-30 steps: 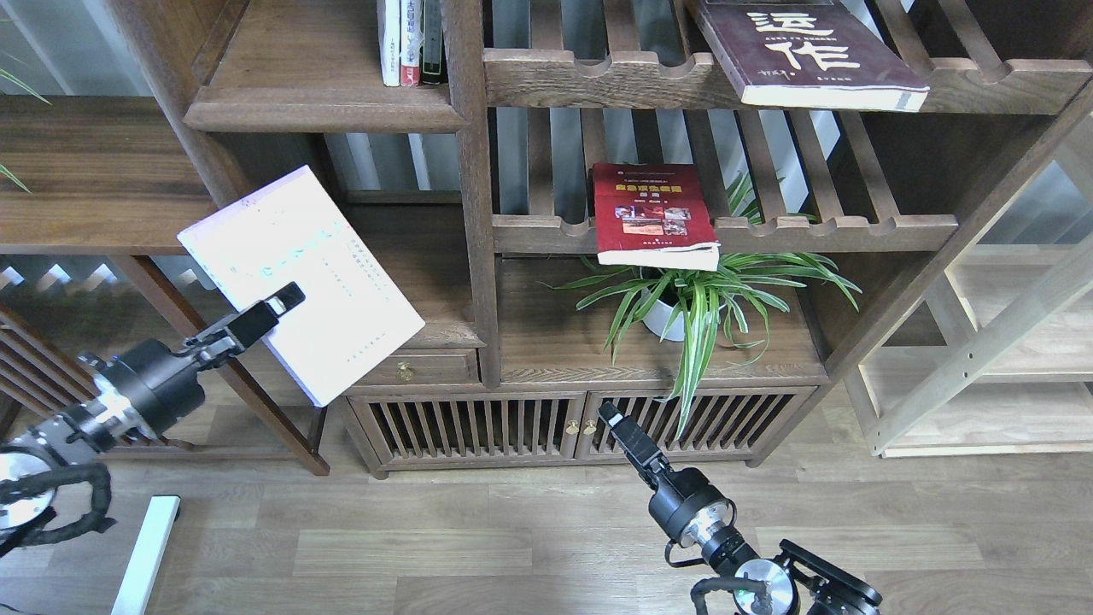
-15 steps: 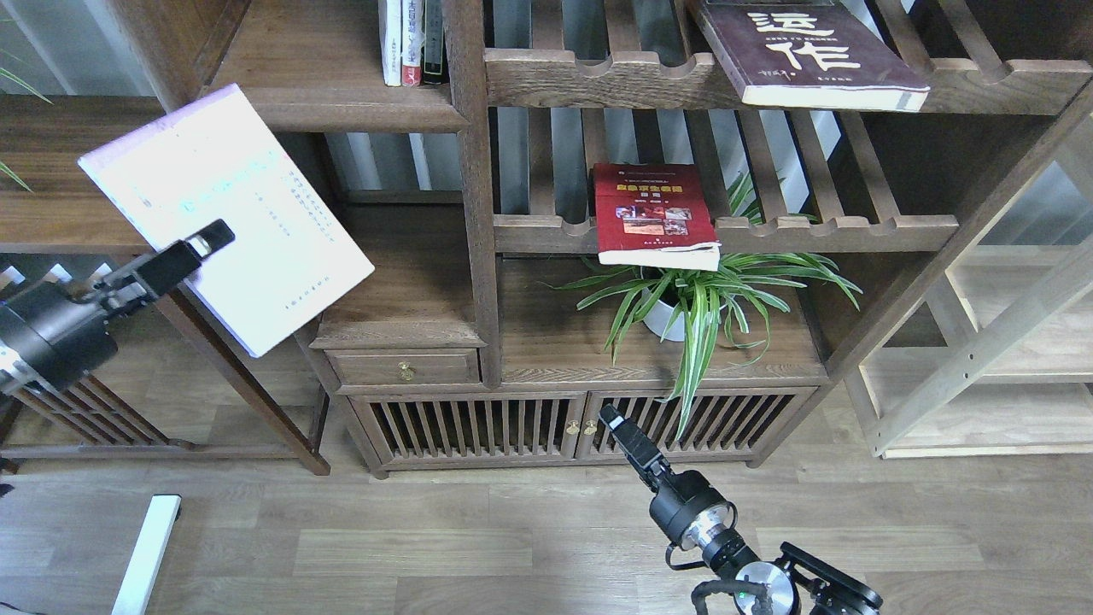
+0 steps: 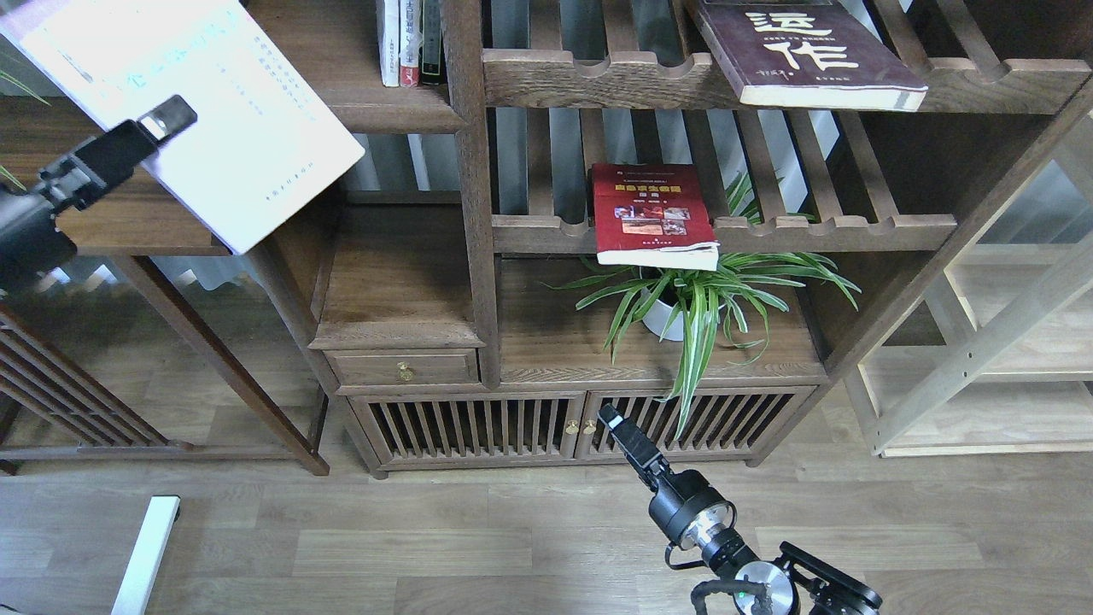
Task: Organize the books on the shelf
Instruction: 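Raise the white book with the left gripper toward the top shelf, then push the white book onto the top shelf beside the standing books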
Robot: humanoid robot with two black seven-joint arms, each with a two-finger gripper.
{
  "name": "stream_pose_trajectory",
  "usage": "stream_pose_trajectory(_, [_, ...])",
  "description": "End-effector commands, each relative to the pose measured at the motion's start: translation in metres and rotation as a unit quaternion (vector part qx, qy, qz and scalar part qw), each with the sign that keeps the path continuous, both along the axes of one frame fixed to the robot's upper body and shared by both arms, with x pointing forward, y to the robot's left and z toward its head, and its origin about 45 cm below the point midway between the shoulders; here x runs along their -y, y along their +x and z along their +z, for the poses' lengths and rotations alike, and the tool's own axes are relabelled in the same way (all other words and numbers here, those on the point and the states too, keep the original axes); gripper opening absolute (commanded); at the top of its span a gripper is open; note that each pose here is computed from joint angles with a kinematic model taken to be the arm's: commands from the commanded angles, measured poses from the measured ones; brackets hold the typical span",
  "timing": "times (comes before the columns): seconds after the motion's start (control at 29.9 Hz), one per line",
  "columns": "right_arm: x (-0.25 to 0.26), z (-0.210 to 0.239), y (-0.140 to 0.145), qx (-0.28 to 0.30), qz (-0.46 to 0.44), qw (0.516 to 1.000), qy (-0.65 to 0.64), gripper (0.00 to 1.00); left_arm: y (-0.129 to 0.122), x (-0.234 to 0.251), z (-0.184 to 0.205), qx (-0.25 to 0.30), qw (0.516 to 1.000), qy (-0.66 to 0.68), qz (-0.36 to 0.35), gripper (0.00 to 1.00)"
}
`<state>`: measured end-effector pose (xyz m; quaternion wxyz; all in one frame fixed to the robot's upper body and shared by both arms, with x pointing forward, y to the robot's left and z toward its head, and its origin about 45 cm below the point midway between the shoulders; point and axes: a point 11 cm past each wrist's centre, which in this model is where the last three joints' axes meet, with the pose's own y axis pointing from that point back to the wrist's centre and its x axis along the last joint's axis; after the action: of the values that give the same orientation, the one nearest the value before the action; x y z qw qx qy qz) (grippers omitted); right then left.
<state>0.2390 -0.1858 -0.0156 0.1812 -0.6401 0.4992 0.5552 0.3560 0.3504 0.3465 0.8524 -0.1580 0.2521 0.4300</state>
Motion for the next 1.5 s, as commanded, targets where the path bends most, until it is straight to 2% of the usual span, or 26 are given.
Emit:
stream_pose_trajectory(0.0, [0.000,0.001,0.001,0.001,0.000,1.000,0.000,0.99,0.002,-0.005,0.014,0.008,1.000,0.008,0.003,0.03])
stream_pose_trajectory(0.37, [-0.002,0.003,0.003,0.004,0.001,1.000,0.003,0.99,-0.008,-0.009,0.062,0.047,0.998,0.038,-0.006,0.02])
stream_pose_trajectory(0.63, [-0.003,0.003,0.003,0.005,0.002,1.000,0.004,0.99,-0.016,0.007,0.070,0.052,0.996,0.054,-0.038,0.03])
stream_pose_trajectory(0.94, [-0.004,0.009,0.013,0.016,0.005,1.000,0.005,0.99,-0.014,0.014,0.102,0.126,0.987,0.093,-0.041,0.03])
stream_pose_trajectory(1.04, [-0.005,0.011,0.016,0.019,0.005,1.000,0.005,0.99,-0.011,0.017,0.101,0.136,0.983,0.117,-0.033,0.04])
stream_pose_trajectory(1.24, [-0.005,0.011,0.016,0.019,0.004,1.000,0.005,0.99,-0.003,0.006,0.063,0.087,0.990,0.115,0.002,0.04])
stream_pose_trajectory(1.47, [-0.005,0.011,0.016,0.019,0.004,1.000,0.005,0.99,-0.002,0.014,0.048,0.055,0.995,0.081,0.031,0.04])
